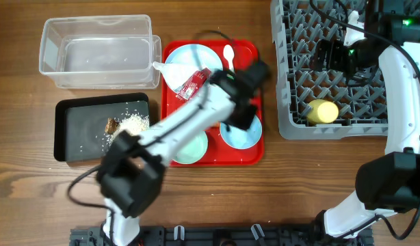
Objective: Sort waste into correct bins and load items into the dishwasher rack
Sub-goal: 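Place the empty light-blue bowl back on the red tray, then grasp the light-blue bowl with the right gripper and carry it to the rack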
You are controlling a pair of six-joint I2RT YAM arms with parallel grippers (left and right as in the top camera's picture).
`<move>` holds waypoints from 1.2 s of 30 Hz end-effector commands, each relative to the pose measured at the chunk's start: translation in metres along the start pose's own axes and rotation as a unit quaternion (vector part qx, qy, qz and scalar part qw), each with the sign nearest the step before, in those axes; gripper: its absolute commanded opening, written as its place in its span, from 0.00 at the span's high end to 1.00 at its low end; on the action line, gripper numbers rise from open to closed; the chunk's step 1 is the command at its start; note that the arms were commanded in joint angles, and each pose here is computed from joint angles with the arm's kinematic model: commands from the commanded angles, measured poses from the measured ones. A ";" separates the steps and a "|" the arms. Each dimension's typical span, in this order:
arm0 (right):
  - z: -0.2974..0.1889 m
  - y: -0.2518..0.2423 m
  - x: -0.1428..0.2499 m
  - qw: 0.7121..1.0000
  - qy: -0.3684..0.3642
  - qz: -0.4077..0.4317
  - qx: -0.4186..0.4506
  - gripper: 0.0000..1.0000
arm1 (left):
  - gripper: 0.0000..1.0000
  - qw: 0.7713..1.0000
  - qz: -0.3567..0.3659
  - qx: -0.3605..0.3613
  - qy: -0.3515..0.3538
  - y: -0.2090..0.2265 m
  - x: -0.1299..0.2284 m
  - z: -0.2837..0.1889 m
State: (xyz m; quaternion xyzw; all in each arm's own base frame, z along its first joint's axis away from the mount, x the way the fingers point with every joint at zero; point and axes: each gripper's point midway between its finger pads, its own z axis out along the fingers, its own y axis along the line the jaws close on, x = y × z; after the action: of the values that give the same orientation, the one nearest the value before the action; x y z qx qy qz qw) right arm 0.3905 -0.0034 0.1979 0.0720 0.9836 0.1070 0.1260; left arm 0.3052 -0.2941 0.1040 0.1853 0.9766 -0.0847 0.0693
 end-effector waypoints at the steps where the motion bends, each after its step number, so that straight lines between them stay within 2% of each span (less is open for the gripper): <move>1: -0.011 0.040 0.005 0.998 -0.006 -0.047 -0.044 0.00 | 0.37 0.982 -0.153 0.014 -0.106 0.060 -0.032 -0.091; 4: 0.003 0.067 0.020 0.995 0.017 -0.086 -0.047 0.01 | 0.04 0.968 -0.208 0.008 -0.141 0.108 -0.035 -0.123; 5: 0.012 0.077 0.025 0.993 0.024 -0.100 -0.050 0.00 | 0.00 0.963 -0.226 0.004 -0.149 0.123 -0.035 -0.130; 11: 0.072 0.113 0.064 0.984 0.062 -0.157 -0.062 0.12 | 0.00 0.945 -0.288 -0.022 -0.153 0.182 -0.029 -0.138; 16: 0.118 0.115 0.088 0.979 0.065 -0.187 -0.048 0.18 | 0.00 0.932 -0.326 -0.044 -0.150 0.215 -0.019 -0.142; 18: 0.125 0.114 0.092 0.978 0.065 -0.192 -0.049 0.20 | 0.00 0.927 -0.341 -0.049 -0.149 0.228 -0.015 -0.144; 24: 0.145 0.117 0.105 0.973 0.065 -0.210 -0.077 0.34 | 0.00 0.907 -0.387 -0.061 -0.156 0.266 -0.006 -0.151; 32: 0.166 0.117 0.121 0.971 0.065 -0.211 -0.095 0.39 | 0.00 0.892 -0.418 -0.070 -0.160 0.292 0.004 -0.156; 36: 0.172 0.127 0.133 0.966 0.068 -0.229 -0.099 0.54 | 0.00 0.892 -0.417 -0.070 -0.161 0.292 0.004 -0.156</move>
State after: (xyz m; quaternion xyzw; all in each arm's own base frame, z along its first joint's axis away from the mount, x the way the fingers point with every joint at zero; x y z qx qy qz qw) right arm 0.3316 0.1619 0.0318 -0.1583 0.9699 0.1629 0.0874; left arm 0.3939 0.0001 0.2150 -0.2548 0.9444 -0.0735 0.1943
